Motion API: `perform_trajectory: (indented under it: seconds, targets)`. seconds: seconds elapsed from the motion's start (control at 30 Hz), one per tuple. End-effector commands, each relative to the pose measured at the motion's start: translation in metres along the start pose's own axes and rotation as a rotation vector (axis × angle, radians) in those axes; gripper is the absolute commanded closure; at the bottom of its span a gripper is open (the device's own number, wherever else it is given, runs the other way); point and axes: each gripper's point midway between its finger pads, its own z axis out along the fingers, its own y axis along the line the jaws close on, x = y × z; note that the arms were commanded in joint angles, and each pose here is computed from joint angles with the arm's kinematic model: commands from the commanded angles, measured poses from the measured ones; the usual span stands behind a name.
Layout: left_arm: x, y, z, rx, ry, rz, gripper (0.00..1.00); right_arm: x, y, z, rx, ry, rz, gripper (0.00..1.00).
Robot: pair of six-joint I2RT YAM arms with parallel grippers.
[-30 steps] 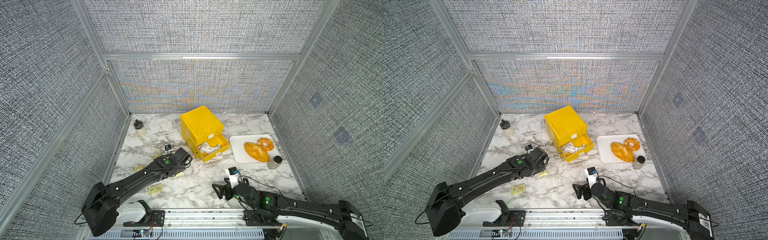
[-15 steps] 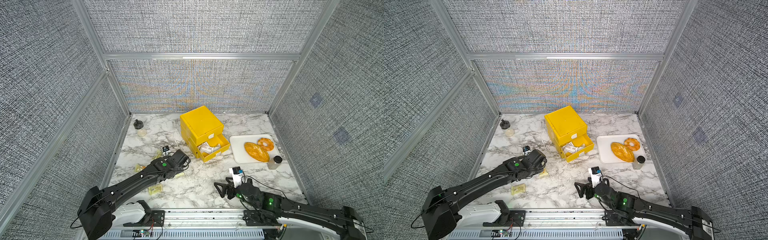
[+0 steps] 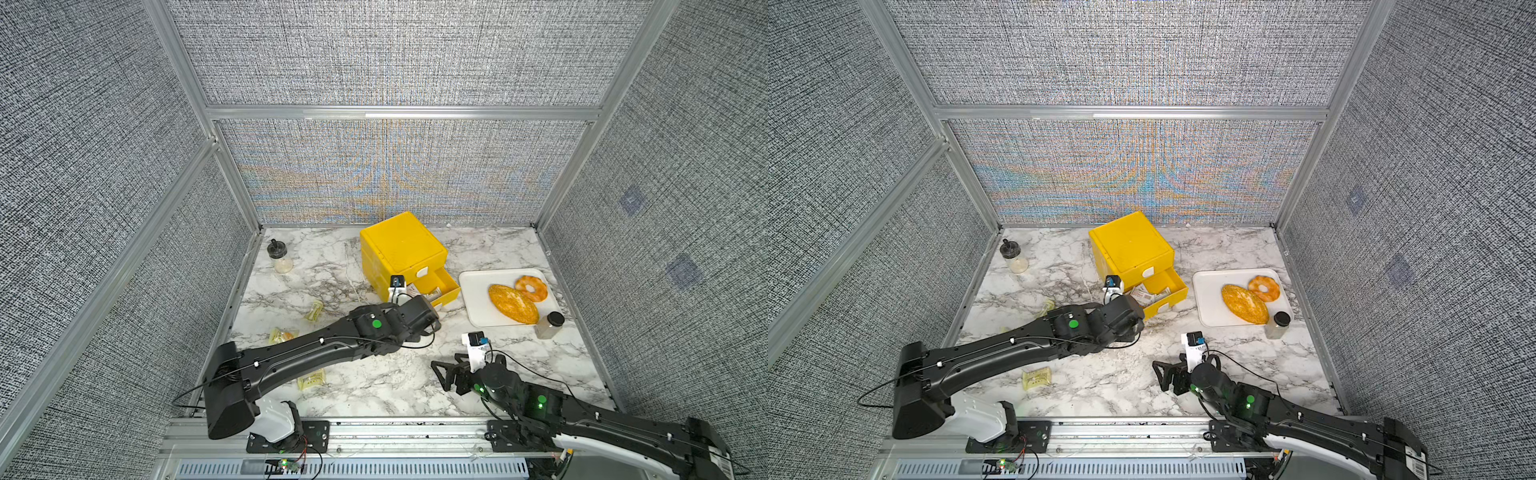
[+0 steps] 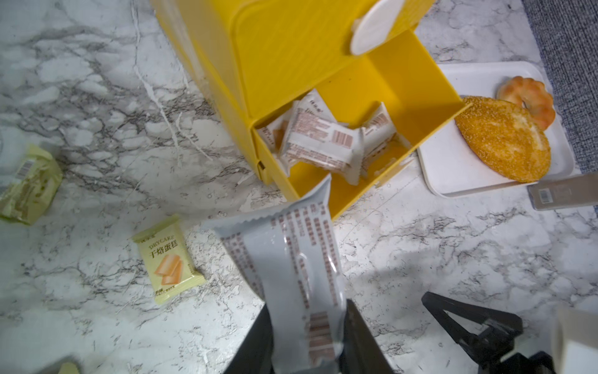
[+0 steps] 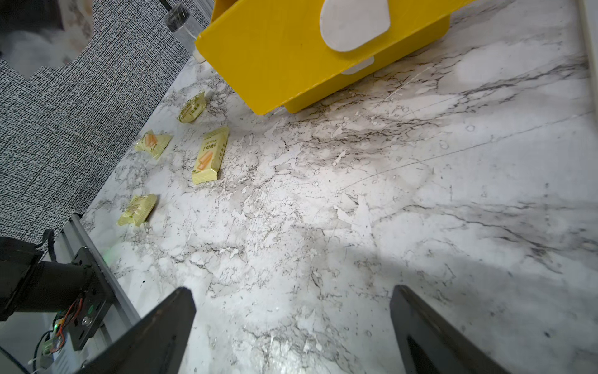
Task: Place the cookies into the drawer by color
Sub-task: Place the cookie in the drawer.
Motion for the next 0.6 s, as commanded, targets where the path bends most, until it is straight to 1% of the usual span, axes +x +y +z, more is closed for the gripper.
perform_trajectory:
  seconds: [0.0, 0.23, 0.4, 0.5, 0.57]
  targets:
    - [-0.012, -0.005, 0.003, -0.061, -0.030, 0.132, 0.66, 0.001, -0.002, 0.000, 0.003, 0.006, 0.005, 0.01]
    - [-0.042, -0.039, 0.018, -0.095, -0.078, 0.290, 0.65, 0.000, -0.004, -0.002, 0.006, 0.004, 0.012, 0.01]
    - [-0.060, -0.053, 0.034, -0.146, -0.106, 0.362, 0.62, -0.002, -0.003, -0.003, -0.001, -0.002, 0.018, 0.01]
    - [-0.069, -0.058, 0.043, -0.156, -0.096, 0.381, 0.55, -0.003, -0.003, -0.003, -0.003, -0.003, 0.020, 0.01]
    - [-0.077, -0.059, 0.046, -0.168, -0.092, 0.387, 0.46, -0.003, -0.003, -0.004, -0.005, 0.000, 0.019, 0.01]
